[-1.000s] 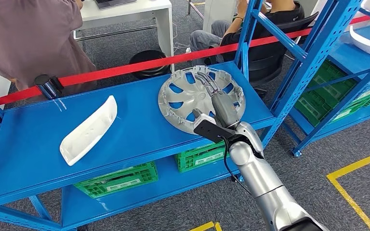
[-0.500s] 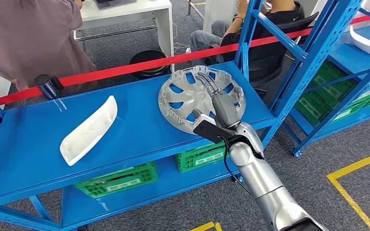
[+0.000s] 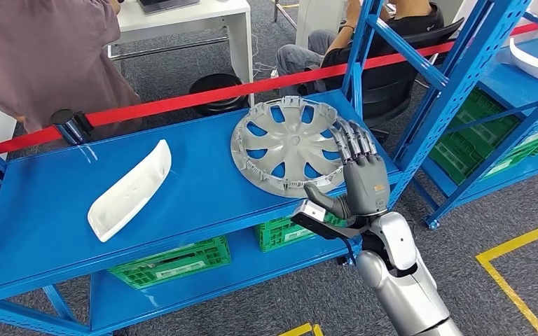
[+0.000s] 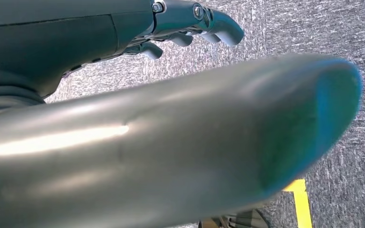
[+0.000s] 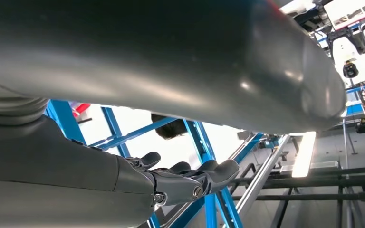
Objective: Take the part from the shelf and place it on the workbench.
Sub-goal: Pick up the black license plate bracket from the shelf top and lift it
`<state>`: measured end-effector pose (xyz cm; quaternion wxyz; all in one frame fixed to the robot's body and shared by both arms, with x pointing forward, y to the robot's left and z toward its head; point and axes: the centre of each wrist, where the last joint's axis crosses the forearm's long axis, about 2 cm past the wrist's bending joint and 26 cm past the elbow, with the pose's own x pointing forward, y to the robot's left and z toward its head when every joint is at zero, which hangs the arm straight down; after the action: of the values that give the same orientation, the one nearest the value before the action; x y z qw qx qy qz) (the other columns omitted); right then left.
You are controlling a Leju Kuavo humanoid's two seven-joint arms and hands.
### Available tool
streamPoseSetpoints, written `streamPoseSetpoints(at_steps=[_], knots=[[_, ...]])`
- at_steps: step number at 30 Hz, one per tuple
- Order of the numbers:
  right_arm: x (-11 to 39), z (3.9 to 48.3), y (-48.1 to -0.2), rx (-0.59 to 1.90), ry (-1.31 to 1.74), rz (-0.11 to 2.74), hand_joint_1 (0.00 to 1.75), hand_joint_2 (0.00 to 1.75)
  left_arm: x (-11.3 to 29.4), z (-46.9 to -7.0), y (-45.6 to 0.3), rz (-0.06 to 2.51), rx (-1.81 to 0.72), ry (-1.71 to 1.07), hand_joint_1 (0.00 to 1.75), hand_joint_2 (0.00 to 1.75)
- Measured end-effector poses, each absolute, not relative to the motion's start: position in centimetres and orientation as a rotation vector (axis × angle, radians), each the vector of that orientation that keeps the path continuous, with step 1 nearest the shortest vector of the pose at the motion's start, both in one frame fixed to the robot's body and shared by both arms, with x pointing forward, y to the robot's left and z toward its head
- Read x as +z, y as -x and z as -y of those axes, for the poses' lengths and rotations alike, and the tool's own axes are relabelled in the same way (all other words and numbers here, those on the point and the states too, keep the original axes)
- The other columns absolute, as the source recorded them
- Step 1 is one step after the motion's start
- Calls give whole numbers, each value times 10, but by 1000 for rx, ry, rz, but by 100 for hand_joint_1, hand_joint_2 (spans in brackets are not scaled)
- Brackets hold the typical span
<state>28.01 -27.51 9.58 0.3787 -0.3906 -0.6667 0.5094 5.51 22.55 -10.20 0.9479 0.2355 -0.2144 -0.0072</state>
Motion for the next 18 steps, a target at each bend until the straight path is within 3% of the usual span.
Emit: streamPoseSetpoints(at_steps=[9, 13, 18], knots=[[98, 280, -284, 1307, 1039, 1637, 0, 0, -102, -224, -55, 430, -22, -478, 0, 0], [96, 285, -284, 1300, 1038, 1613, 0, 175, -102, -224, -55, 430, -30, -476, 0, 0], [94, 293, -284, 1267, 1039, 1583, 0, 175, -102, -224, -55, 435, -44, -468, 0, 0]])
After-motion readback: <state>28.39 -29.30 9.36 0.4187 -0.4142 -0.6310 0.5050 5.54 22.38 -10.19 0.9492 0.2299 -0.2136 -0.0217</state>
